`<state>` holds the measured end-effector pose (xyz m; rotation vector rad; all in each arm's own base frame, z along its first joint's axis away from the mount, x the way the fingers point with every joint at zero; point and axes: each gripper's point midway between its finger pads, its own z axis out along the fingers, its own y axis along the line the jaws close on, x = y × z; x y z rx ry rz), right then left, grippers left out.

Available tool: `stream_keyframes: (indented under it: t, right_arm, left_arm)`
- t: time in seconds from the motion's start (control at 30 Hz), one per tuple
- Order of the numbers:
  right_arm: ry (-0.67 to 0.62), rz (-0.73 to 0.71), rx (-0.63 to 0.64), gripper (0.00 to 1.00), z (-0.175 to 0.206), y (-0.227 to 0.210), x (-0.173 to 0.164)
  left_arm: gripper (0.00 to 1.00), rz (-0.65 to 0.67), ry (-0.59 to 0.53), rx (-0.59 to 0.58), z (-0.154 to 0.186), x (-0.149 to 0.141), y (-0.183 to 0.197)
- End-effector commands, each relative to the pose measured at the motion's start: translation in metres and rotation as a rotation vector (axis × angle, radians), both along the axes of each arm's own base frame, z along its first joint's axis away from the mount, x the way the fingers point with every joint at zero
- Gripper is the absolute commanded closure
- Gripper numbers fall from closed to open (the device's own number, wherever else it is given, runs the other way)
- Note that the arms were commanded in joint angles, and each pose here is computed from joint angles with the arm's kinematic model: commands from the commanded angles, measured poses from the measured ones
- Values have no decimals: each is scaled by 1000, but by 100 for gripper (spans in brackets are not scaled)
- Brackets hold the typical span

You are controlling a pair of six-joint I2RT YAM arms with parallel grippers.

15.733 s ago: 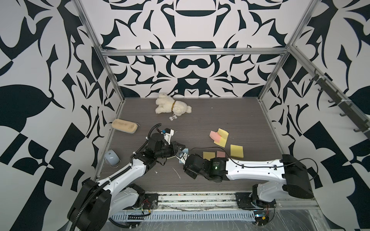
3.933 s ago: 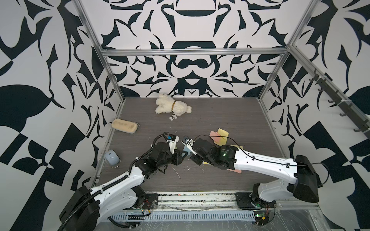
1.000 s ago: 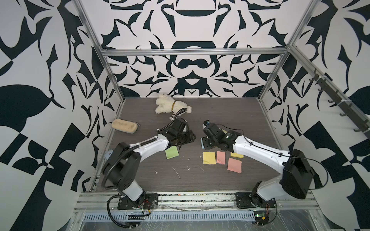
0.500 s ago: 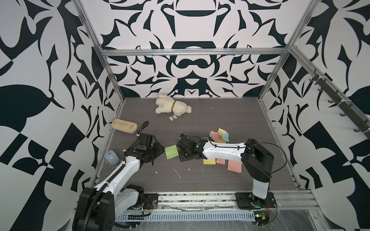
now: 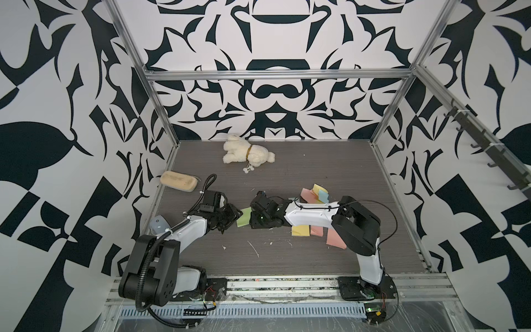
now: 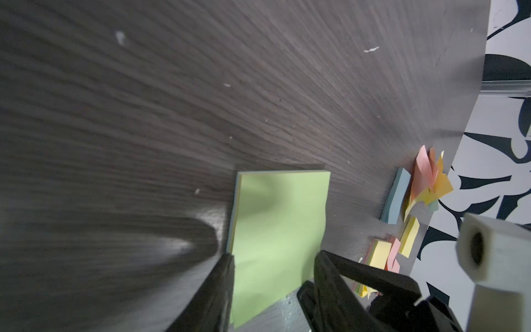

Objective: Tear off pages from different memo pads
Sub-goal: Pick up the memo pad from the center of the board.

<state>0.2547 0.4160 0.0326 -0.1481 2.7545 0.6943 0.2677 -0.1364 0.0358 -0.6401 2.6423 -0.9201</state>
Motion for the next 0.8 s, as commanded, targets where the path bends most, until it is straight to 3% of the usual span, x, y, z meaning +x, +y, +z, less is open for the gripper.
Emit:
stream_keyframes:
  t: [0.0,0.4,0.67,0.77]
  right_arm:
    - [6,-21,92,53,13,12,6]
    - [9,17,157,57,22,23,8]
    - [-43,67,-37,48,18,0,17]
    - [-33,81,-39,46,11,-2,20]
  left_arm:
    - [55,-30,16,-27,-9,-5,-5]
    - [66,-32,59,-21,-24,-9,-5]
    - [66,-37,62,0,-23,-10,-2]
    - [66,-35,56,15,-21,-8,0]
